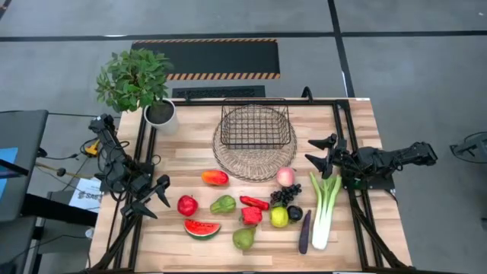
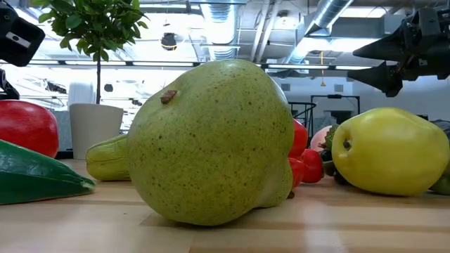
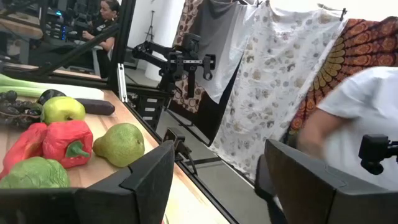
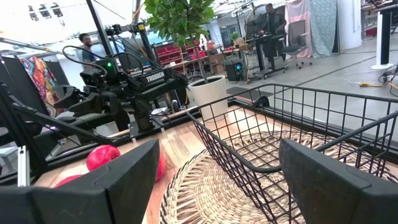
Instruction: Build produce basket
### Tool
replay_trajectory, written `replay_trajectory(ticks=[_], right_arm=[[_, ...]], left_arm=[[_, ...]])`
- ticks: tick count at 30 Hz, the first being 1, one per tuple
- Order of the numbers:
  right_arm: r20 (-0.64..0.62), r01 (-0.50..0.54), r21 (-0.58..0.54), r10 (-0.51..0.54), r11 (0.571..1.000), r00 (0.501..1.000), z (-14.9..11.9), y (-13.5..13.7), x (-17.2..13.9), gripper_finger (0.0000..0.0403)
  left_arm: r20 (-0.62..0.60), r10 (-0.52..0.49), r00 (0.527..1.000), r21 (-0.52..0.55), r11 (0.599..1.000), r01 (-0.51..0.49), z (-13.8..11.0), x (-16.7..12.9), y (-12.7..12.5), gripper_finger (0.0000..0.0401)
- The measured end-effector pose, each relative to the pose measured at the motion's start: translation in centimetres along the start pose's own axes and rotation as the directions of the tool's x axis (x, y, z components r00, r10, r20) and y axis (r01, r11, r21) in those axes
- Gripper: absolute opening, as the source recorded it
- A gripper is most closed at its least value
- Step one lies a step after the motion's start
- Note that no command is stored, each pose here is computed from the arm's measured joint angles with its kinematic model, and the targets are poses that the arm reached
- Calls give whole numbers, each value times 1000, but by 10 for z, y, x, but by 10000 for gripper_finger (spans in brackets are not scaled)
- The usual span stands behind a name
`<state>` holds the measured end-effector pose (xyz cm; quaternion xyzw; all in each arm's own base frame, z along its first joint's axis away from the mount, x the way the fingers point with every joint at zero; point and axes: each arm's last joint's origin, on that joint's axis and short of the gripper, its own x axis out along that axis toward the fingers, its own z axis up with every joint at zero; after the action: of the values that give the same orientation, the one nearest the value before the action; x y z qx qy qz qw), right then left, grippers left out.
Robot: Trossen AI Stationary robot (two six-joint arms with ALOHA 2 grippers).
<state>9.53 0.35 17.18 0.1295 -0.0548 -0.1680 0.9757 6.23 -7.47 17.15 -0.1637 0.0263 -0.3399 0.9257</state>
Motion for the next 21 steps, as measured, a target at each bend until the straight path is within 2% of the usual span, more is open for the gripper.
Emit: replay_trajectory(ticks=[13, 17, 21], right_arm=[[0, 0, 0, 0, 1000, 1000, 0, 0, 0, 351], [1, 0, 0, 0, 1000, 1000, 0, 0, 0, 352], [0, 0, 0, 0, 1000, 1000, 0, 0, 0, 350]], left_arm=[[1, 1, 1000, 0, 1000, -1, 0, 0, 0, 237], [45, 102, 994, -6, 995, -101, 2, 0, 3, 237], [110, 281, 953, -42, 960, -278, 5, -1, 8, 237]])
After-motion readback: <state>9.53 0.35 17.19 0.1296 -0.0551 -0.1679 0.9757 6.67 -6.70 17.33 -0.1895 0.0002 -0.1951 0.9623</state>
